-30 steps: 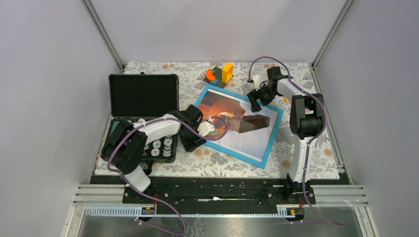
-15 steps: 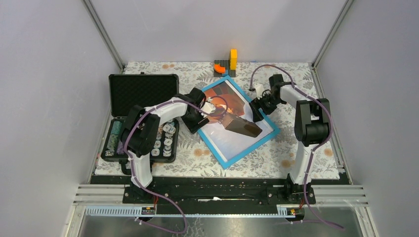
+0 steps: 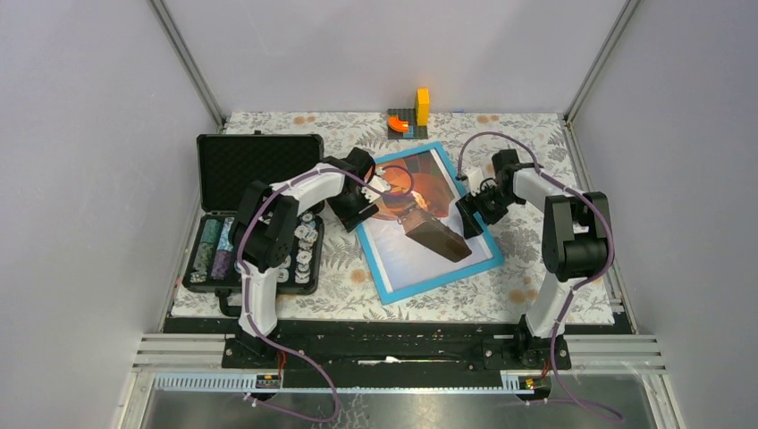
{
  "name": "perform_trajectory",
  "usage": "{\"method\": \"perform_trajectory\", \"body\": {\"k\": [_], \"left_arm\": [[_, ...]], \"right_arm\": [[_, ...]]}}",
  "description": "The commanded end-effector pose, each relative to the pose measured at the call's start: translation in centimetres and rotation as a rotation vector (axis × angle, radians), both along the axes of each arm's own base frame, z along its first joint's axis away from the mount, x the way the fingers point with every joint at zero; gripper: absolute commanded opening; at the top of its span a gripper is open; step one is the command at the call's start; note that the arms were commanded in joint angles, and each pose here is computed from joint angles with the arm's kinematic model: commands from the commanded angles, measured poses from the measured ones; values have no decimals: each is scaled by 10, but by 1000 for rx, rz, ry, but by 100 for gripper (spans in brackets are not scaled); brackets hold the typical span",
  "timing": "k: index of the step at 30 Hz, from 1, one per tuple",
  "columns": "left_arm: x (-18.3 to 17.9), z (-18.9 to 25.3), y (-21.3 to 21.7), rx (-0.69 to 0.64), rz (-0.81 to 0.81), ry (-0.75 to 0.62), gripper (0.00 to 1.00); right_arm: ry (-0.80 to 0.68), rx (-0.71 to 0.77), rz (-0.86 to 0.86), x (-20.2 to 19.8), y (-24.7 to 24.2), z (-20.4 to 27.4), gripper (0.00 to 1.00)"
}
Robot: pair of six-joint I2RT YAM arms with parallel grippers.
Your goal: Take the photo out of the frame
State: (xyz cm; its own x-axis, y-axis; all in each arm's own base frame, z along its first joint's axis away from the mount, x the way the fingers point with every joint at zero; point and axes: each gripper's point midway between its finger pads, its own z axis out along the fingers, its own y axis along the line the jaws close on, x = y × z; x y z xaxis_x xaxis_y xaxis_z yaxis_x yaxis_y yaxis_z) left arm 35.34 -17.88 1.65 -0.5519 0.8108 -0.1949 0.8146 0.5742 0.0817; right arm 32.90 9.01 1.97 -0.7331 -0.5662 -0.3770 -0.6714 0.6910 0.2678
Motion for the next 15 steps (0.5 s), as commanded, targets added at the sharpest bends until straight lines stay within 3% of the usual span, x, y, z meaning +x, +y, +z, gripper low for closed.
{"method": "perform_trajectory", "body": {"k": [1, 7, 15], "left_arm": [[58, 4, -84, -269, -44, -201, 71], [67, 6, -97, -296, -46, -205, 72], [66, 10, -112, -367, -24, -168, 73]], "right_arm": [[246, 259, 89, -85, 67, 26, 87], [288, 269, 101, -108, 76, 28, 88], [251, 230, 2, -100, 71, 30, 92]]}}
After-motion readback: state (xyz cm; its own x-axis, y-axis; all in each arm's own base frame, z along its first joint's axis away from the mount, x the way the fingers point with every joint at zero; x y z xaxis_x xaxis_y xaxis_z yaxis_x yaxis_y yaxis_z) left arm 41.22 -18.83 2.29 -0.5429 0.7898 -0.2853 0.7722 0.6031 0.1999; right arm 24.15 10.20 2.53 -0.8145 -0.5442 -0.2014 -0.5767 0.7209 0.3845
